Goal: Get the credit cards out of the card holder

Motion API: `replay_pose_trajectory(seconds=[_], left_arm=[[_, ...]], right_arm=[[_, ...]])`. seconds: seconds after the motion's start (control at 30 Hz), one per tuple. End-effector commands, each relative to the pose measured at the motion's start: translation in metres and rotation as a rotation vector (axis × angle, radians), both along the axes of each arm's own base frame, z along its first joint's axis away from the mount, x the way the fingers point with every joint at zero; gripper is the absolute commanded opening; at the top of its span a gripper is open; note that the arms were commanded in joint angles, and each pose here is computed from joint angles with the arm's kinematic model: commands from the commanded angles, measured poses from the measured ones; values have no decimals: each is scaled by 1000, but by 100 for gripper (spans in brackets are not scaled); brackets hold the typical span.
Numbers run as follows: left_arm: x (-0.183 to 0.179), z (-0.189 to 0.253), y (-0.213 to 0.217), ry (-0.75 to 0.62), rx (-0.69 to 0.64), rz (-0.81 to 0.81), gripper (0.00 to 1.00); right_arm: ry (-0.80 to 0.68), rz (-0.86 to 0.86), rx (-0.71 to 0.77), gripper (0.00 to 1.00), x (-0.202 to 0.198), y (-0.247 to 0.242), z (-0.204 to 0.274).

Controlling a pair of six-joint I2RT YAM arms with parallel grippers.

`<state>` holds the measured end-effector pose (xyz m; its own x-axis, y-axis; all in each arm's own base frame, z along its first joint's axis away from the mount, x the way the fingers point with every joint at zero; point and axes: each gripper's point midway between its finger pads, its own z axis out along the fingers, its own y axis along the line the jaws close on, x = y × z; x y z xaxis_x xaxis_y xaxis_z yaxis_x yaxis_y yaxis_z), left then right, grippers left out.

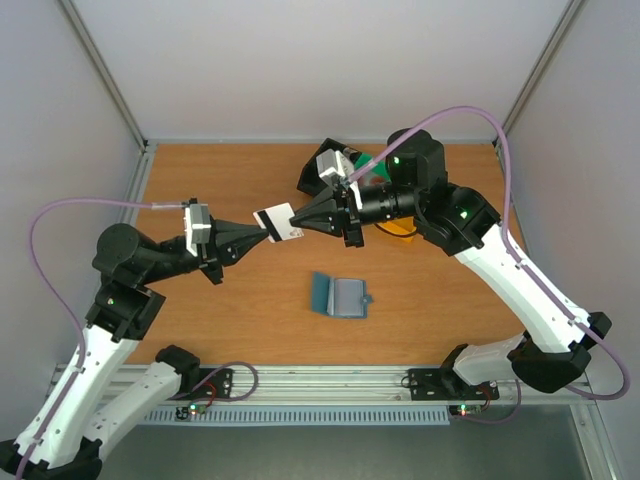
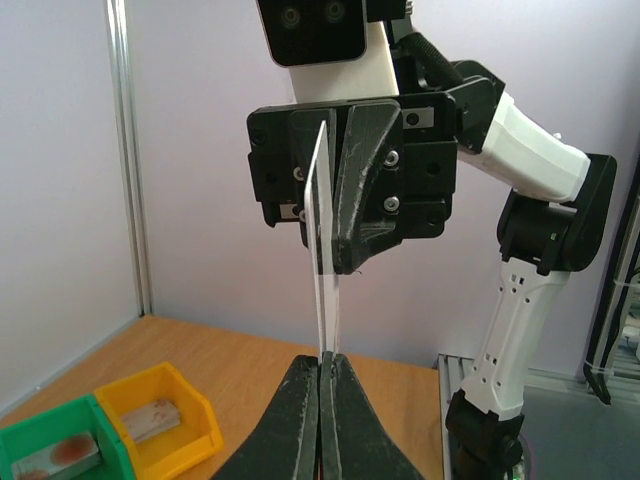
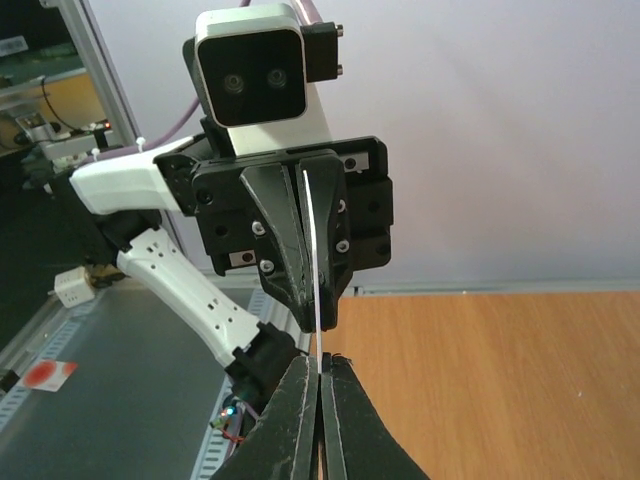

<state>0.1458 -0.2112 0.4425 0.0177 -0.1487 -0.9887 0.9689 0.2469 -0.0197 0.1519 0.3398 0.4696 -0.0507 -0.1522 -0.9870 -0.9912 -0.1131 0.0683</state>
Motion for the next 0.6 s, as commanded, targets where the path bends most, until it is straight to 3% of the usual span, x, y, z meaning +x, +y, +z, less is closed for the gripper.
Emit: replay_pose_trajectory(seconds=[0.0, 0.1, 0.13, 0.2, 0.3, 0.43, 0.53, 0.57], left_arm=[[3, -10, 1, 16, 6, 19, 0], [3, -12, 1, 26, 5, 19, 2], [4, -14, 2, 32, 3, 28, 12], [7, -15, 5, 41, -7, 60, 48], [17, -20, 12, 66, -12, 151, 72], [48, -57, 37, 196, 22, 399, 86], [73, -99, 64, 317, 60, 620, 91], [80, -112, 73, 349, 69, 683, 93]], right_arm=[[-10, 0, -20, 1, -4, -2, 2], [-6, -11, -27, 1, -2, -2, 0], [-7, -22, -27, 1, 0, -3, 0], [-10, -55, -32, 1, 5, -4, 0], [-5, -148, -62, 1, 24, -10, -6], [-66, -447, -187, 1, 76, -35, -26], [-219, -808, -409, 1, 143, -72, -54], [-320, -973, -545, 1, 174, -98, -65]])
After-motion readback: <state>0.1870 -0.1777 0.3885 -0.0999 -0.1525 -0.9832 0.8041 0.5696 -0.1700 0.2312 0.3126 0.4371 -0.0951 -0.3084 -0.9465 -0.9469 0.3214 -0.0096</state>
